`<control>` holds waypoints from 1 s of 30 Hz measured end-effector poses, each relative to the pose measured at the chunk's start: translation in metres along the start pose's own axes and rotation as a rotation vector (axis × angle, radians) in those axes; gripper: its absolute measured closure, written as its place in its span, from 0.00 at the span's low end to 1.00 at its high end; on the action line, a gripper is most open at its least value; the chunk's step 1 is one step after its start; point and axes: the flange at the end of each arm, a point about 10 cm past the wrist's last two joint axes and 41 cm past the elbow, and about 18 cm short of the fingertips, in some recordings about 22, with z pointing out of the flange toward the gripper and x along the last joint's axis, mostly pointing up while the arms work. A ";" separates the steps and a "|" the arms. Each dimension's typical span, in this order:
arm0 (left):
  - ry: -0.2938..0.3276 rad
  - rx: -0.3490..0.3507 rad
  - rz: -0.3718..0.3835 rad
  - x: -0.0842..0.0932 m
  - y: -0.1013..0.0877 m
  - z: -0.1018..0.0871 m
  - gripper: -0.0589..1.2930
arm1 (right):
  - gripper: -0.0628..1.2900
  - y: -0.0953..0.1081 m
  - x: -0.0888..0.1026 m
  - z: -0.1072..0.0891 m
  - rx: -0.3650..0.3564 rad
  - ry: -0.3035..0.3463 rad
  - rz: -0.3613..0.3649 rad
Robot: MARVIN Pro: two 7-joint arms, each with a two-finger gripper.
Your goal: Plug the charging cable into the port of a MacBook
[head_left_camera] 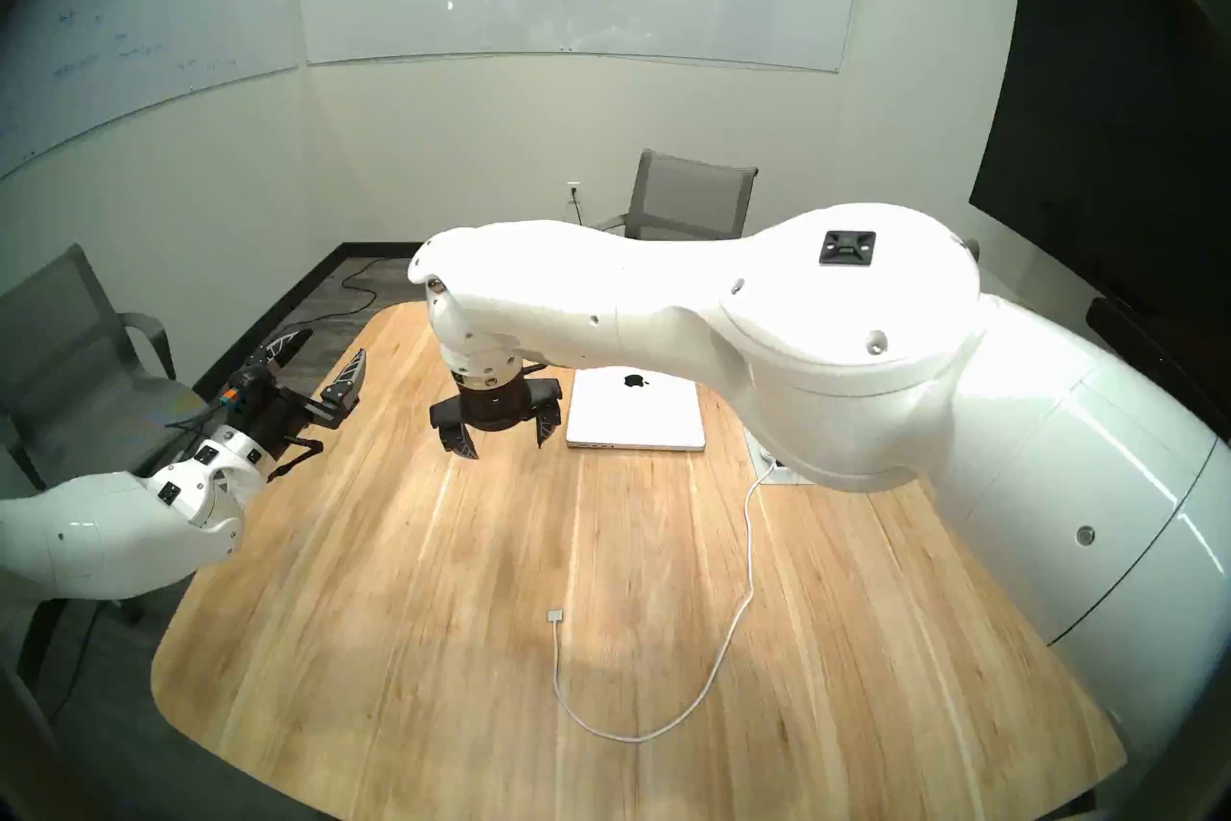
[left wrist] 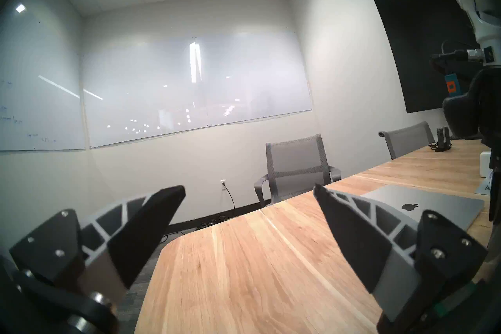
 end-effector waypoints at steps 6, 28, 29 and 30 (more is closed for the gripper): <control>0.000 0.000 0.000 0.000 0.000 0.000 0.02 | 0.05 0.009 -0.013 0.005 -0.025 -0.018 -0.024; -0.001 0.000 0.000 0.000 0.000 0.000 0.02 | 0.05 0.028 -0.063 -0.008 -0.087 -0.030 -0.087; -0.001 0.000 0.000 0.000 0.000 0.000 0.02 | 0.05 0.029 -0.066 -0.009 -0.090 -0.029 -0.088; -0.001 0.000 0.000 0.000 0.000 0.000 0.02 | 0.05 0.030 -0.069 -0.010 -0.094 -0.028 -0.089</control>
